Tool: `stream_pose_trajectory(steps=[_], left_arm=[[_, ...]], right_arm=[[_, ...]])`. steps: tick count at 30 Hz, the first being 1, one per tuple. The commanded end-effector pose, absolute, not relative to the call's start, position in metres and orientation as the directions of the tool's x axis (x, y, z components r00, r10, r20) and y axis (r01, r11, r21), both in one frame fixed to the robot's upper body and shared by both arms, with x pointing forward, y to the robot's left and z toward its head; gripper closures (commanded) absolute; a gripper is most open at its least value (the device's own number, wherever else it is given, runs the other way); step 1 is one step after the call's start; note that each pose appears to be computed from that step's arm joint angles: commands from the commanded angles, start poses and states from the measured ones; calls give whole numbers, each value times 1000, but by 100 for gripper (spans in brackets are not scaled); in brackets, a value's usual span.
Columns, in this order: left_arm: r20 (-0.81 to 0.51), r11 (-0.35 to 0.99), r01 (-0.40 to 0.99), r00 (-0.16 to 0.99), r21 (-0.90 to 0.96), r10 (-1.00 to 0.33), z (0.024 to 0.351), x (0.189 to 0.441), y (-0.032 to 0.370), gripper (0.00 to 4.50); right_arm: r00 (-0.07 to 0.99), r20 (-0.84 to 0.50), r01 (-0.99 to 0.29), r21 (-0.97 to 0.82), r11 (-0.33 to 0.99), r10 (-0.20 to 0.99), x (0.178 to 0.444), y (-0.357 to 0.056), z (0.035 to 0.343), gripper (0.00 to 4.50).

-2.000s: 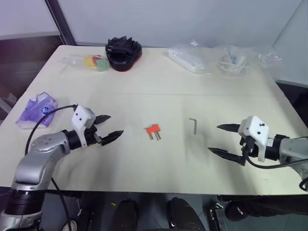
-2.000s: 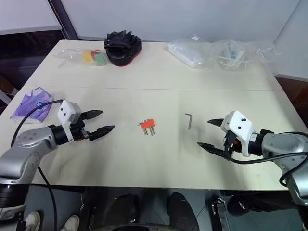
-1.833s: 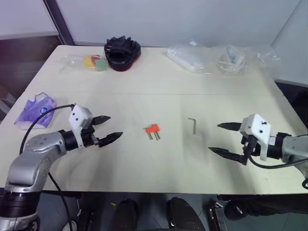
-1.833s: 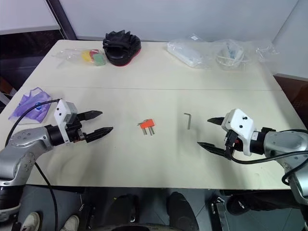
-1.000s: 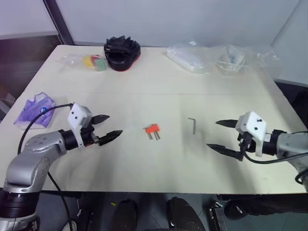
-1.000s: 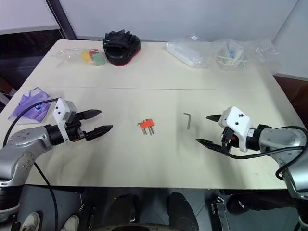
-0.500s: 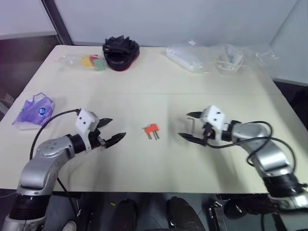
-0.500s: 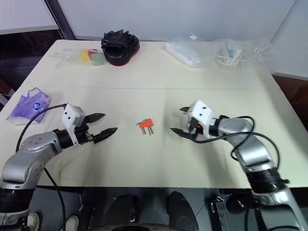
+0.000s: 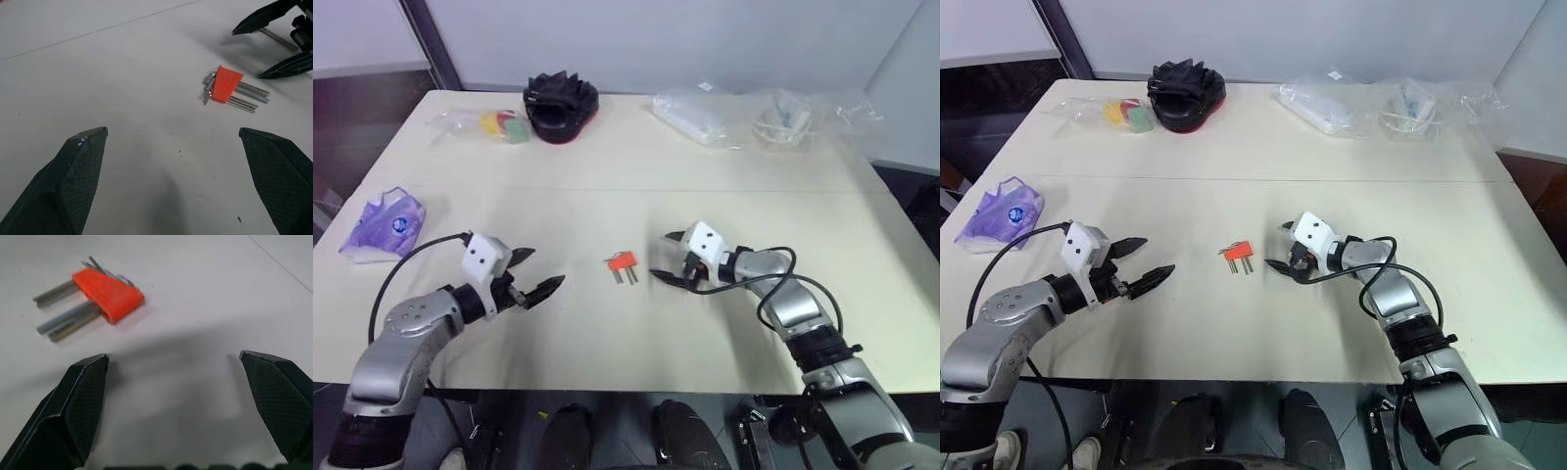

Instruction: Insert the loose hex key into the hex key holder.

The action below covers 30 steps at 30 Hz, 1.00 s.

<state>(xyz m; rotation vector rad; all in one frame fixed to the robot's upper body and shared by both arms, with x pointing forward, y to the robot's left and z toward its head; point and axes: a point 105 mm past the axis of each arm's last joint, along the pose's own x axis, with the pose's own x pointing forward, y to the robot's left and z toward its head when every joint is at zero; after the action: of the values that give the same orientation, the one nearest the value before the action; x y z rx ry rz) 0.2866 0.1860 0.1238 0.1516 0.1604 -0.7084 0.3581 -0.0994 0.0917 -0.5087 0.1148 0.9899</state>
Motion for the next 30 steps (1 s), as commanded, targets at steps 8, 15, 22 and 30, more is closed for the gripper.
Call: stream_pose_trajectory(steps=[8, 15, 22, 30], left_arm=[[-169, 758, 638, 768, 133, -617, 138, 283, 191, 0], [-165, 759, 636, 770, 139, -616, 139, 283, 190, 0], [-165, 763, 631, 775, 142, -610, 138, 285, 190, 0], [-163, 770, 622, 782, 143, -602, 136, 286, 192, 0]], right_arm=[[481, -274, -860, -333, 387, 833, 354, -59, 95, 2], [445, -281, -882, -304, 360, 850, 353, -43, 90, 2], [421, -306, -897, -278, 343, 854, 356, -39, 85, 2], [411, -348, -908, -244, 342, 843, 355, -49, 72, 2]])
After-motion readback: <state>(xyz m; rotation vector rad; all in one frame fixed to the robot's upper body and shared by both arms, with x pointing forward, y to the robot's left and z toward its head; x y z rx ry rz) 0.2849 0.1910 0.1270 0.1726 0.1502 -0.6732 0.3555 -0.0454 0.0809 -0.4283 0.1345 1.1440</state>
